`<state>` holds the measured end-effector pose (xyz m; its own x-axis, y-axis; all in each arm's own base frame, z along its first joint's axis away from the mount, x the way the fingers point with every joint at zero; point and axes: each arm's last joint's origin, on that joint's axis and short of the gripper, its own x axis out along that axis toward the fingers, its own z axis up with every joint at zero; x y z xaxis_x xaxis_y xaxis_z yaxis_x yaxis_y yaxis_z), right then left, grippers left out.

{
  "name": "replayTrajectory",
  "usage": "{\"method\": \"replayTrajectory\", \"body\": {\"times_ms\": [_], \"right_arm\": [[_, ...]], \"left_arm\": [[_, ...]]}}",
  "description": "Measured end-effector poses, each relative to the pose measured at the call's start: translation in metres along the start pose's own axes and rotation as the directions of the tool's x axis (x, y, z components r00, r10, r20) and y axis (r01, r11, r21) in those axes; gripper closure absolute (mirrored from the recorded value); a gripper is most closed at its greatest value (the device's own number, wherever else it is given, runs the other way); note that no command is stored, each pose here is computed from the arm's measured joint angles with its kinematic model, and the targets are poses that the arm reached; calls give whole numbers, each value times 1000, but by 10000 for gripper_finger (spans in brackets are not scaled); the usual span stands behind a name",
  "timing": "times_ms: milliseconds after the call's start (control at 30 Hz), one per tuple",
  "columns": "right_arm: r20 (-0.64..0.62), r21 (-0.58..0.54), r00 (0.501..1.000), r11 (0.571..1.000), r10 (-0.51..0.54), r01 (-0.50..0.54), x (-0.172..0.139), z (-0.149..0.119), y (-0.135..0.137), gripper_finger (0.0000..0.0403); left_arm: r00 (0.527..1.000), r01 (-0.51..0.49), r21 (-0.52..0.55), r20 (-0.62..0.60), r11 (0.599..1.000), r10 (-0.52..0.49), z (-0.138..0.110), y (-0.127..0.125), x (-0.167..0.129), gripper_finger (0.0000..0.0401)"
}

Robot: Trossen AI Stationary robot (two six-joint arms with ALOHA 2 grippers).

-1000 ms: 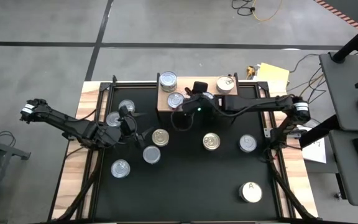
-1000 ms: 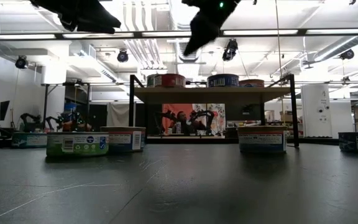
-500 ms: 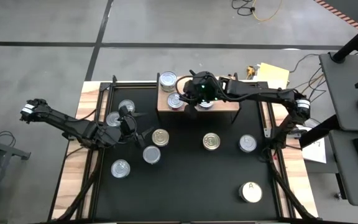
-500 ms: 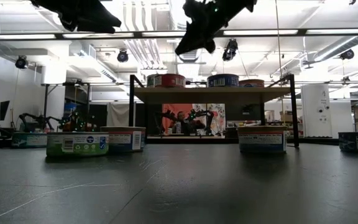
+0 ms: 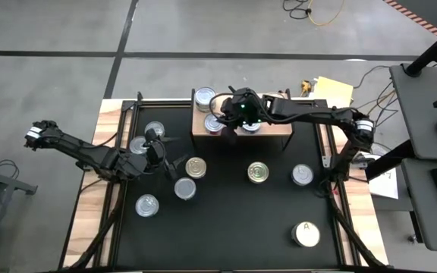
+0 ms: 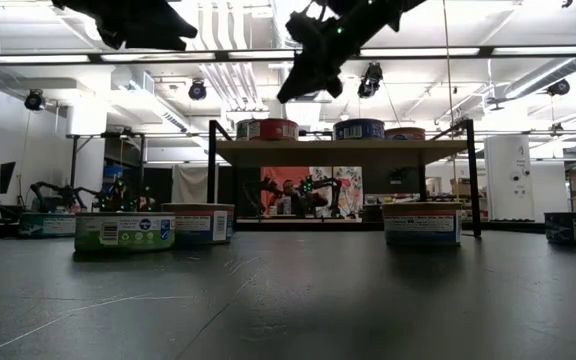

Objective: Stack canned seafood by type on shelf
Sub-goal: Put the red tuna can on the shelf

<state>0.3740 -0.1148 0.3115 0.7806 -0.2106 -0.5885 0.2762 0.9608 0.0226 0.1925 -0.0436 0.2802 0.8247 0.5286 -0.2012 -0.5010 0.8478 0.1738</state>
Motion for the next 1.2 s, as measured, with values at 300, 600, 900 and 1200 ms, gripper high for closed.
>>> {"method": "replayTrajectory", "body": {"times_ms": [300,600,900,1200], "right_arm": [[-46,-6,999,1000,-3,3,18,-9,0,394],[-79,-28,995,998,-59,57,27,-15,-2,394],[-102,-27,991,996,-83,80,27,-17,-3,394],[-173,-36,975,990,-139,134,22,-22,-4,394]], "left_arm": [[1000,0,-1,1,1000,0,0,0,0,111],[1000,0,-1,1,1000,0,0,0,0,111],[1000,0,0,0,1000,0,0,0,0,111],[1000,0,0,0,1000,0,0,0,0,111]]}}
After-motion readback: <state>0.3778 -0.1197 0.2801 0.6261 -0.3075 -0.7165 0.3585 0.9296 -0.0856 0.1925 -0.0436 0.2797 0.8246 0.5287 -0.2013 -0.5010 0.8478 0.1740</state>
